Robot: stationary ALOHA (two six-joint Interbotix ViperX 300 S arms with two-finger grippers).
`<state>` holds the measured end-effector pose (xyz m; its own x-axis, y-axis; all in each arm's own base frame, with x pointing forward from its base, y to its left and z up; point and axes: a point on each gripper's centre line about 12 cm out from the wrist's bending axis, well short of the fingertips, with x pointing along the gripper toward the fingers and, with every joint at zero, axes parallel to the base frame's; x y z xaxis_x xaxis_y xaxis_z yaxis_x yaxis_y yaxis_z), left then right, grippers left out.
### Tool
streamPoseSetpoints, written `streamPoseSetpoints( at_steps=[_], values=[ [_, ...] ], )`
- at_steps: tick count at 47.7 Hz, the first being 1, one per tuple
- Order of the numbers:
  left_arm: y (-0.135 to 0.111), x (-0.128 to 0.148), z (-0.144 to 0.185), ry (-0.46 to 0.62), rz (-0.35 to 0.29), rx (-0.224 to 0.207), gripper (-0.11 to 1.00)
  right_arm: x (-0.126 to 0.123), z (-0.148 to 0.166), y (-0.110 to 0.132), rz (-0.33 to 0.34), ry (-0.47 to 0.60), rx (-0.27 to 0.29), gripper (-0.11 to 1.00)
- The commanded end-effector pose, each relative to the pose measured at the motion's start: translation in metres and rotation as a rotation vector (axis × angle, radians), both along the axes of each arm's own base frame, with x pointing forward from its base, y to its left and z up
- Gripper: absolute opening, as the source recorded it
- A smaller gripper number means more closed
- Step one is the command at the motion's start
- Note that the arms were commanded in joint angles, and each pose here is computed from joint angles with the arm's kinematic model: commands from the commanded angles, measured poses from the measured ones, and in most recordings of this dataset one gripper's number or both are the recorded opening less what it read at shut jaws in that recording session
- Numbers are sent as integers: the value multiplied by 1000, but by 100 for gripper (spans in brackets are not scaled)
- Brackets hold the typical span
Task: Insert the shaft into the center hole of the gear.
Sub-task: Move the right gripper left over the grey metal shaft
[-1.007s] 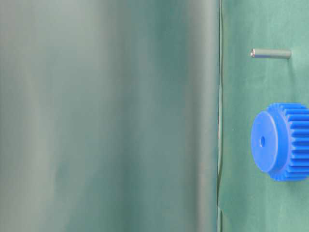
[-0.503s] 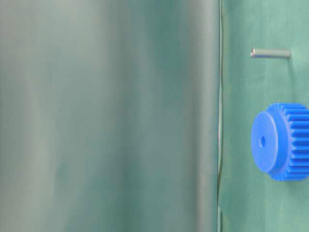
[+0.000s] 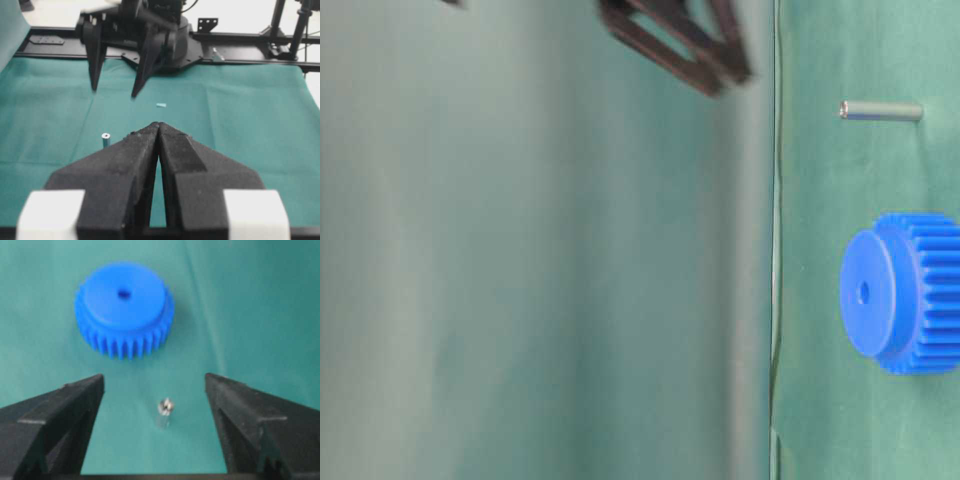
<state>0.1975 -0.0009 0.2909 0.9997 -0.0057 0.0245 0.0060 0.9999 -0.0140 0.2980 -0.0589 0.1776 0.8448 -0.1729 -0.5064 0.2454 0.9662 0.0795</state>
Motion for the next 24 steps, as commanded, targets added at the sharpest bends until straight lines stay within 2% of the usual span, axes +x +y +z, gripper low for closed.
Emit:
streamPoseSetpoints(
  at_steps=[1,14,24],
  values=[
    [0,2,11,-25,-2,1,0,12,-5,-4,-12,-2,8,83],
    [0,2,9,-17,-2,3,0,25,-35,-8,-25,50,24,83],
    [0,2,8,-5,-2,3,0,26,-42,-9,-34,58,31,83]
  ],
)
